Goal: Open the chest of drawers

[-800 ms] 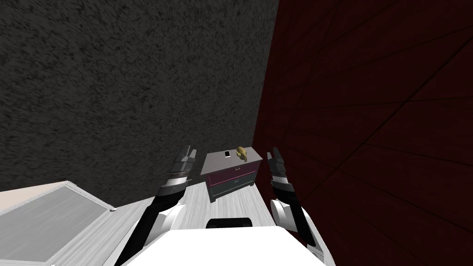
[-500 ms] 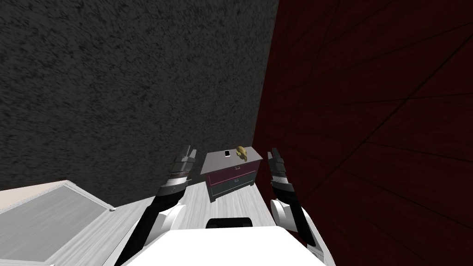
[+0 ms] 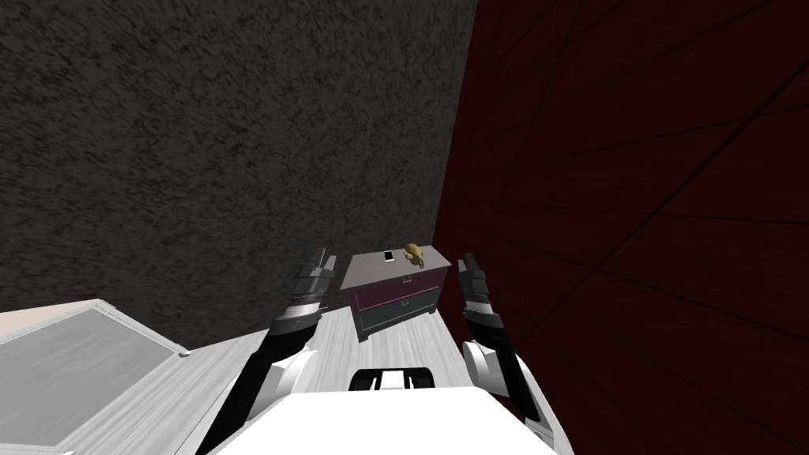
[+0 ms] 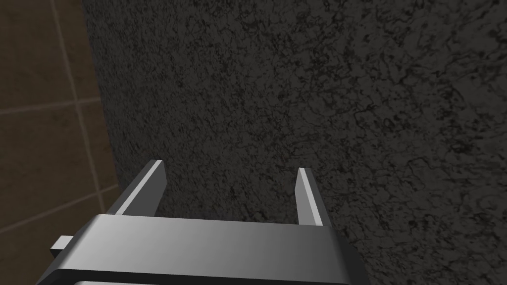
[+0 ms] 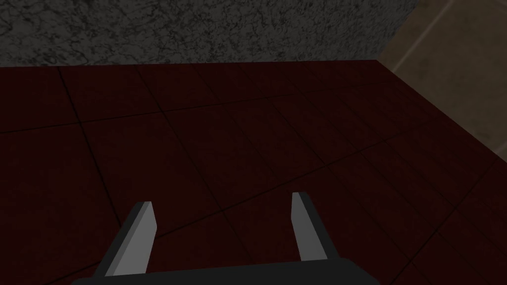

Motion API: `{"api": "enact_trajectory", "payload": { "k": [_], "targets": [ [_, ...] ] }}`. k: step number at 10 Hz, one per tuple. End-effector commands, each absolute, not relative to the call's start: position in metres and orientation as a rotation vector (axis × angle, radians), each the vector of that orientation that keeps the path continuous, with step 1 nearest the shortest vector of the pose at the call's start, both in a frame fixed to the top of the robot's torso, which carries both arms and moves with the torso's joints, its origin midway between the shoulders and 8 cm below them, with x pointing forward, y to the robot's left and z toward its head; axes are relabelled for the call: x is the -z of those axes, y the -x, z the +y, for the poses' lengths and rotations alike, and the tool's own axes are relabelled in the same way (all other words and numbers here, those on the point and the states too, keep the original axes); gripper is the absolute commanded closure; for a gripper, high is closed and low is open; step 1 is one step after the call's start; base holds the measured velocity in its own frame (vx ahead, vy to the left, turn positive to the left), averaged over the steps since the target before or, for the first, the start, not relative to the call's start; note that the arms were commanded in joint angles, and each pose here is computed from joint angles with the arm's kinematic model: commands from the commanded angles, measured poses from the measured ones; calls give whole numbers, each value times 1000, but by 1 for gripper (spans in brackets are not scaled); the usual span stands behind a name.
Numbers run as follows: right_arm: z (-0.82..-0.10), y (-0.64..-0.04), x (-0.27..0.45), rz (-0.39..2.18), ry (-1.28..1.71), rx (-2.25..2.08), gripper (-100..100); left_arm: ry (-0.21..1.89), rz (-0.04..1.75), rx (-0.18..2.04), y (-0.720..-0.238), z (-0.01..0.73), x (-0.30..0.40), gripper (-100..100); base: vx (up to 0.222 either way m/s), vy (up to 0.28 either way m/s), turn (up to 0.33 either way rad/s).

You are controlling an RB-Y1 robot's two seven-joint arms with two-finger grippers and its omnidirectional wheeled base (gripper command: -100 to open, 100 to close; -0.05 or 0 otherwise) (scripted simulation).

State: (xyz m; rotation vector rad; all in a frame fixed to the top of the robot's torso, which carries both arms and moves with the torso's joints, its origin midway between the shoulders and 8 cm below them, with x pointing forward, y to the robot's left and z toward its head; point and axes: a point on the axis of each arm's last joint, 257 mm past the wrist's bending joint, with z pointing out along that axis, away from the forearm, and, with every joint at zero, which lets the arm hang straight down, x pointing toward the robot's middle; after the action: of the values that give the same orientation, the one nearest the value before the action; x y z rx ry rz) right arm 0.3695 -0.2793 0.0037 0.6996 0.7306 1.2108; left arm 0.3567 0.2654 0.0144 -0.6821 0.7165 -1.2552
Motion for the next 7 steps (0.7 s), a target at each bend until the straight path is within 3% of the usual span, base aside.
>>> {"api": "enact_trajectory", "payload": {
  "k": [1, 2, 7],
  "targets": [
    [-279, -370, -4, 731, -700, -1211, 0, 682, 716, 1255, -357, 265, -14, 0, 0, 0, 0],
    [-273, -376, 7, 792, -683, -1189, -100, 682, 716, 1255, -357, 265, -14, 0, 6, 12, 20],
    [-254, -403, 72, 1049, -666, -1052, -100, 683, 717, 1255, -357, 265, -14, 0, -1, 43, 32]
  ]
}}
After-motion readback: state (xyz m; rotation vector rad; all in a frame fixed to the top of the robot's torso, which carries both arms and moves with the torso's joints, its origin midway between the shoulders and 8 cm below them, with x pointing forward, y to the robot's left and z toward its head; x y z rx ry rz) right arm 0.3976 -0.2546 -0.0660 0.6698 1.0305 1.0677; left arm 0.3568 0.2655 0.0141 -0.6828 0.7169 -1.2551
